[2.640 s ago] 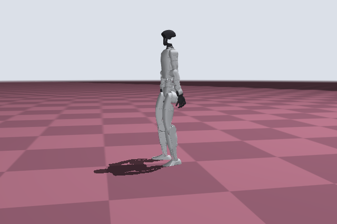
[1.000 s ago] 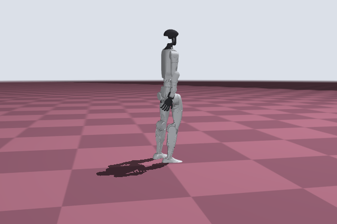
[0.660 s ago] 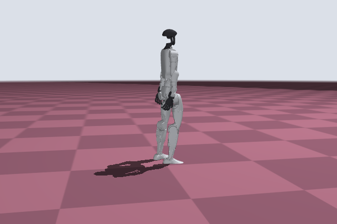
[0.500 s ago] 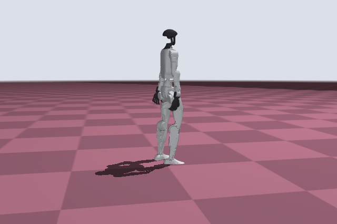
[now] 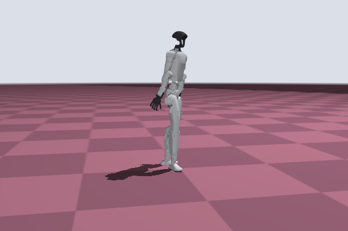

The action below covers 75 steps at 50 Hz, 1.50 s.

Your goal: In place motions

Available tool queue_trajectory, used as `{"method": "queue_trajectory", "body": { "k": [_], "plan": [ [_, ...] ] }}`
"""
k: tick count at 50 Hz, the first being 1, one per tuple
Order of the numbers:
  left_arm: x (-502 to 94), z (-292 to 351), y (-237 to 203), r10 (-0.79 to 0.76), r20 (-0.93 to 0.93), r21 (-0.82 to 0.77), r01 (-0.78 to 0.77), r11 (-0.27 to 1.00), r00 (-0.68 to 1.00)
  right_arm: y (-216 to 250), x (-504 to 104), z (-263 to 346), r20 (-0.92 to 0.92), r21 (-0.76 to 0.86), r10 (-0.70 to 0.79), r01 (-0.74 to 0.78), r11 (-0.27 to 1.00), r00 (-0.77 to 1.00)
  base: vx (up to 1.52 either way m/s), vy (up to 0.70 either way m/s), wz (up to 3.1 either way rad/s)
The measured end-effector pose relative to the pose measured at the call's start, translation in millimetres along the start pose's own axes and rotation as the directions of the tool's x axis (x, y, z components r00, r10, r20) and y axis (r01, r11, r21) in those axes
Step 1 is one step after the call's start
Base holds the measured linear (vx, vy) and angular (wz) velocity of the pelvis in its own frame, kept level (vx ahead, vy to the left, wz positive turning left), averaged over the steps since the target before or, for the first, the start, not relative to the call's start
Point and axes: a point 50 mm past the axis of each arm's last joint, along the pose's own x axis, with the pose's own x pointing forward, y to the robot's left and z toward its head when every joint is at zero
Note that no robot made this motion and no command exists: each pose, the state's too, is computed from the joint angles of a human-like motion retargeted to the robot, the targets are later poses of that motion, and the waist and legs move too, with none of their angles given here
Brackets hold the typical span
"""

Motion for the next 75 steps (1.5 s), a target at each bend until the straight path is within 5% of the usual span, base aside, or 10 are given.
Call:
{"method": "queue_trajectory", "body": {
  "k": [8, 35, 45, 56, 75],
  "plan": [
    [1.9, -1.5, -2.4, -0.008, 0.004, -0.011, 0.008, 1.0, 1.0, 3.4, -1.2, 6.3, 0.03, 0.113, 0.006, -0.009, 0.994, 1.0, 0.03, -0.22, -1.77],
    [-1.2, 41.6, -23.9, -0.075, 0.181, 0.059, 0.066, 0.996, 0.981, -8.8, -22.0, 74.5, 0.263, -0.116, -0.054, 0.087, 0.989, 0.963, 0.15, -0.13, -1.02],
    [5.1, 17.5, -24.9, -0.088, 0.081, 0.027, 0.086, 0.996, 0.993, -2.8, -8.7, 38.9, 0.11, -0.158, -0.065, 0.082, 0.984, 0.992, 0.18, 0.11, -0.48],
    [5.8, 2.7, -16.5, -0.09, 0.046, -0.038, 0.092, 0.995, 0.995, 17.0, 5.2, -13.8, -0.057, 0.001, 0.013, -0.013, 1.0, 0.998, 0.13, 0.08, -0.42],
    [0.9, 20.5, -13.7, -0.091, 0.125, -0.05, 0.098, 0.994, 0.988, 4.4, -5.9, 33.6, 0.105, -0.065, -0.024, 0.031, 0.997, 0.994, -0.03, -0.05, 0.06]
  ]
}}
